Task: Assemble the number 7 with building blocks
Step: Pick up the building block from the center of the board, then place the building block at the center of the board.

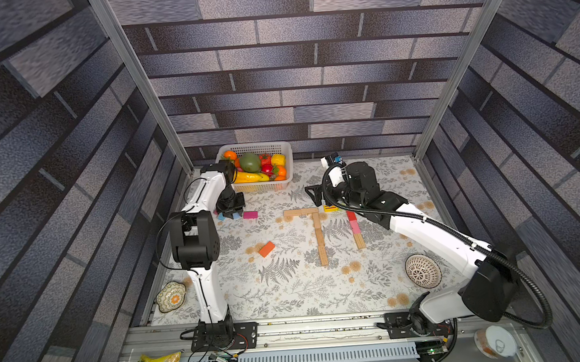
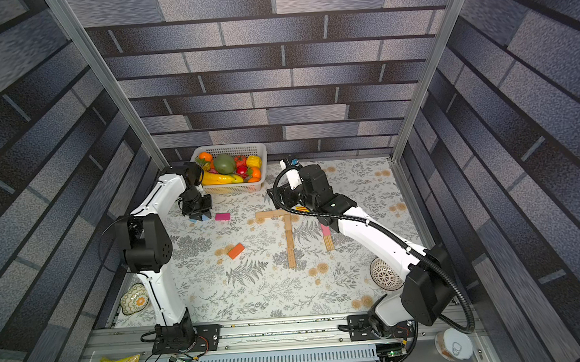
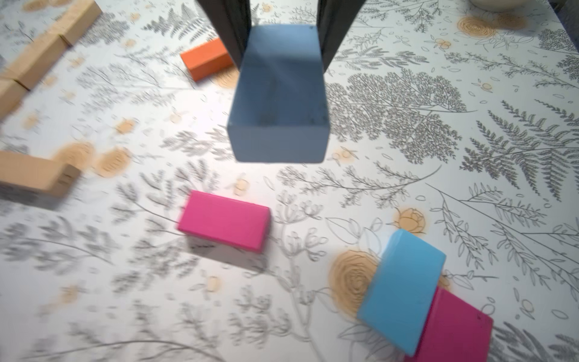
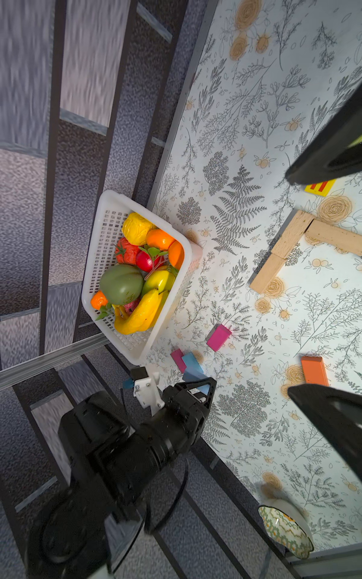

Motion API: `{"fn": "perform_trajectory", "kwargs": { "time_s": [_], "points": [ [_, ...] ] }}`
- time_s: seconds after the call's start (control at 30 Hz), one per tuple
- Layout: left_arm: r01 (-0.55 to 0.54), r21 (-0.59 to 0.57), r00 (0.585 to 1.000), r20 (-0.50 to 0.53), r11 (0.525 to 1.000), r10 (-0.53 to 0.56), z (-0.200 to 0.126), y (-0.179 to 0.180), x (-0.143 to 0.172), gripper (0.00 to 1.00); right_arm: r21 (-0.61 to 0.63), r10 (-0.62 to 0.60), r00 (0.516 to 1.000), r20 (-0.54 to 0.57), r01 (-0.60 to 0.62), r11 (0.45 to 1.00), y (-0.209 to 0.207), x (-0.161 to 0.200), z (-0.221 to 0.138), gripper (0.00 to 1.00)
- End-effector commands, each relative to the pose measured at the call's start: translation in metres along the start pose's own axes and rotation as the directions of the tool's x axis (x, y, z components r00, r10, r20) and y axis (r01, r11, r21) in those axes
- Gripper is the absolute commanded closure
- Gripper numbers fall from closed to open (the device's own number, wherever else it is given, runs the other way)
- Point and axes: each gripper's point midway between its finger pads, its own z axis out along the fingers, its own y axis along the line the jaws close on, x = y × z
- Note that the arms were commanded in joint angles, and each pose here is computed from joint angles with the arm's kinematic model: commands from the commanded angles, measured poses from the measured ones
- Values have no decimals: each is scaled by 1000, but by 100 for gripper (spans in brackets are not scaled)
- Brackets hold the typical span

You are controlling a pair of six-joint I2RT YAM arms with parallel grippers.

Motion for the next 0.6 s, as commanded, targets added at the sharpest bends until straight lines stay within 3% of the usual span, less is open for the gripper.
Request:
{"fn": "perform_trajectory", "kwargs": {
  "time_s": [0.0,0.3,0.57],
  "points": [
    [-161,60,986,-39,985,163,-2,-32,17,69,27,-29,998,53,28,999,-2,-13,-14,0],
    [-457,-27,882,-149,889,448,43,-75,38,70,52,-72,997,42,70,996,-7,-15,-38,0],
    [-494,-70,855,-219,866,470,75,-75,30,69,49,-75,997,26,73,996,-9,-5,-53,0]
  ]
}}
